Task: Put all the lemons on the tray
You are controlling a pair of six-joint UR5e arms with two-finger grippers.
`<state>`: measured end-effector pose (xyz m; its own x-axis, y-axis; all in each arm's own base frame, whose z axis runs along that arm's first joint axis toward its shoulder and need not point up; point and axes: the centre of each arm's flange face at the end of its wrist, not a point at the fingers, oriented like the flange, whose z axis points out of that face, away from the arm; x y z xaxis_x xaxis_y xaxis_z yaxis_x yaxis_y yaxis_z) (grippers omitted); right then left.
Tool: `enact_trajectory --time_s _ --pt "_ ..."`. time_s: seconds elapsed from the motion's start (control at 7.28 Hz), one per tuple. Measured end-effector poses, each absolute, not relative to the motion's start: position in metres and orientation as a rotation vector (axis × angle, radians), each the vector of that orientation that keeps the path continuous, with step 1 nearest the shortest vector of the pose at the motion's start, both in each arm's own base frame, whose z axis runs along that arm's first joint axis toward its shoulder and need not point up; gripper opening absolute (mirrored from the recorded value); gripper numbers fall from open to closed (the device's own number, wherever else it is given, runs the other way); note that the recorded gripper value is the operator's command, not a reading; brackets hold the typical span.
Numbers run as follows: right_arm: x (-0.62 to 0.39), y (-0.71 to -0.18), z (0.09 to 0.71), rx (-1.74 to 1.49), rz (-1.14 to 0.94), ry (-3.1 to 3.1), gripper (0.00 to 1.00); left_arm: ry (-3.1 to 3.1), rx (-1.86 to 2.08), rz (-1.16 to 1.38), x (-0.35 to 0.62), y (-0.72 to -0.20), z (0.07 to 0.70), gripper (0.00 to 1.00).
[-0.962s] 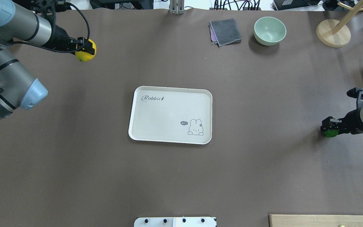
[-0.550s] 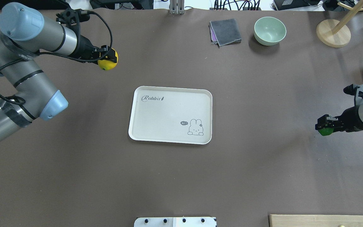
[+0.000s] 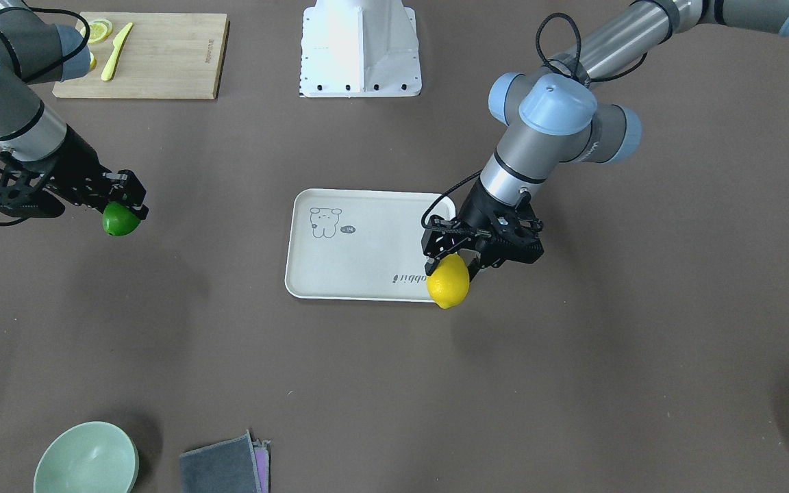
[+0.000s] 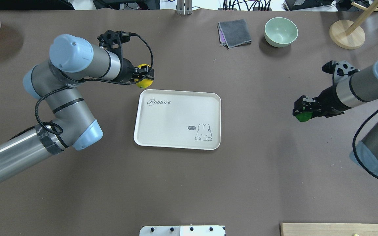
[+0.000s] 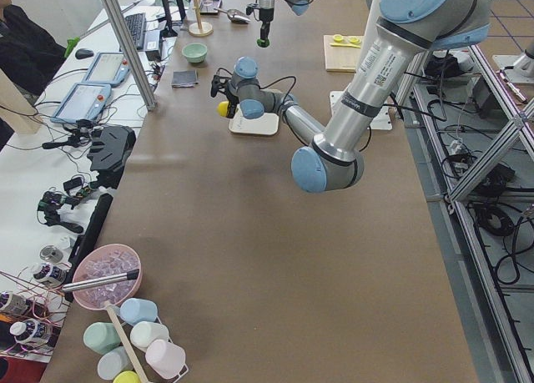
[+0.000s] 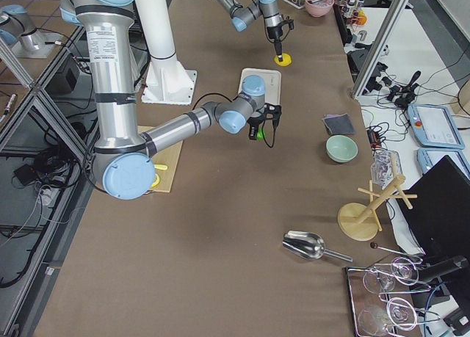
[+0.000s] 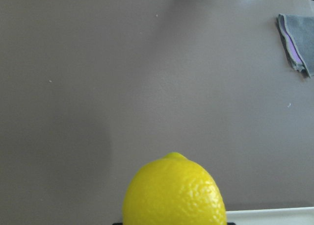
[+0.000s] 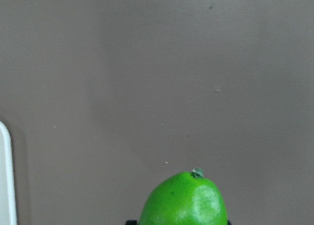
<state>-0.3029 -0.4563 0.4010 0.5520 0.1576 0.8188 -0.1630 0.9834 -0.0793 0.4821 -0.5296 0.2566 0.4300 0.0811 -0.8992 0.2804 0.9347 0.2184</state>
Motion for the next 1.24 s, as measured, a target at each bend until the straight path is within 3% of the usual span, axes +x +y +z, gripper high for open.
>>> enact_trajectory --time_s 0.55,0.69,0.82,1.24 --pt "-0.35 -0.464 0.325 0.011 0.204 -1.031 0.0 1.094 0.378 -0.085 0.543 -0.473 0.264 0.0" --pt "-0.362 -0.461 0.313 0.023 0.206 -1.038 0.0 1.089 0.376 -0.074 0.548 -0.467 0.268 0.58" --pt "-0.376 -0.457 0.303 0.042 0.201 -1.042 0.0 1.083 0.377 -0.063 0.547 -0.464 0.273 0.97" --pt "-0.432 -0.427 0.268 0.085 0.183 -1.062 0.0 1.099 0.418 -0.032 0.525 -0.459 0.265 0.98"
